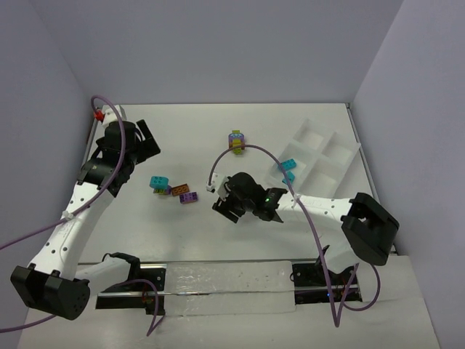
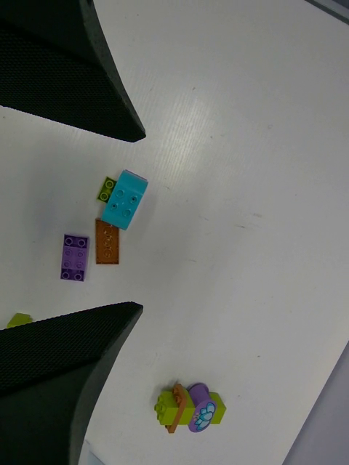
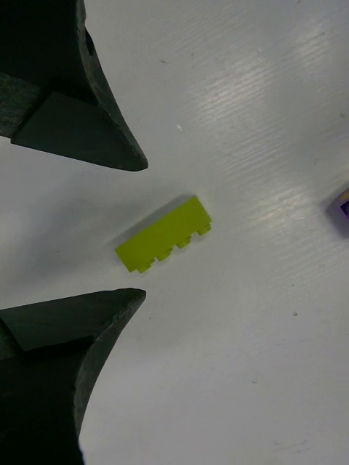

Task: Sort the legos into containers by color

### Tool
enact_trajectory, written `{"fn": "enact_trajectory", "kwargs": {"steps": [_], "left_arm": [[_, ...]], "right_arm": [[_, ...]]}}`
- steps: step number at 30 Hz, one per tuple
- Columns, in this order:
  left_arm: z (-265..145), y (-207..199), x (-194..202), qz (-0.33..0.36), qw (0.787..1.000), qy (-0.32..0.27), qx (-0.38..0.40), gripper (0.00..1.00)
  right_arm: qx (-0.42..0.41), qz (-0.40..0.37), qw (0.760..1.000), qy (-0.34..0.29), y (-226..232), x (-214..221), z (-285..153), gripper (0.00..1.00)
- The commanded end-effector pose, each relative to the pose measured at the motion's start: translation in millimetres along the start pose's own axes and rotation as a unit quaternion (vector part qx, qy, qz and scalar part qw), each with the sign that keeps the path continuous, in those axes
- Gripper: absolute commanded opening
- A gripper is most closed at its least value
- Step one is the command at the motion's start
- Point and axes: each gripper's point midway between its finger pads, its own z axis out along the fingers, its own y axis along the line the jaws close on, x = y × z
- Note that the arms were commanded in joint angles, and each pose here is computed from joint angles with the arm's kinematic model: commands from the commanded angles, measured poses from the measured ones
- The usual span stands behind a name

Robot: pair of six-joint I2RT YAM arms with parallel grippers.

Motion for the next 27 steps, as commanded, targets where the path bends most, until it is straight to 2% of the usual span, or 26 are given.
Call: {"fn": "enact_trajectory", "kwargs": {"steps": [1, 8, 16, 27], "left_arm": [[-2, -1, -10, -0.015, 1.0, -0.021, -0.001, 0.99], [-10, -1, -18, -0.024, 0.999, -0.041, 0.009, 0.99], [-6, 2, -15, -0.017, 0.999, -0.033, -0.004, 0.99], [-4, -2, -12, -0.018, 0.999, -0.028, 0.005, 0.99]], "right_arm": [[-0.043, -0.066, 0.997, -0.002, 9, -13, 13, 0.73], [-0.05, -0.064, 0.997, 0.015, 10, -10, 25, 0.74], [-0.05, -0.019, 0.997, 0.05, 1, -2, 41, 0.73], [-0.039, -0.007, 0.997, 0.069, -4, 12, 45, 0.68]]}}
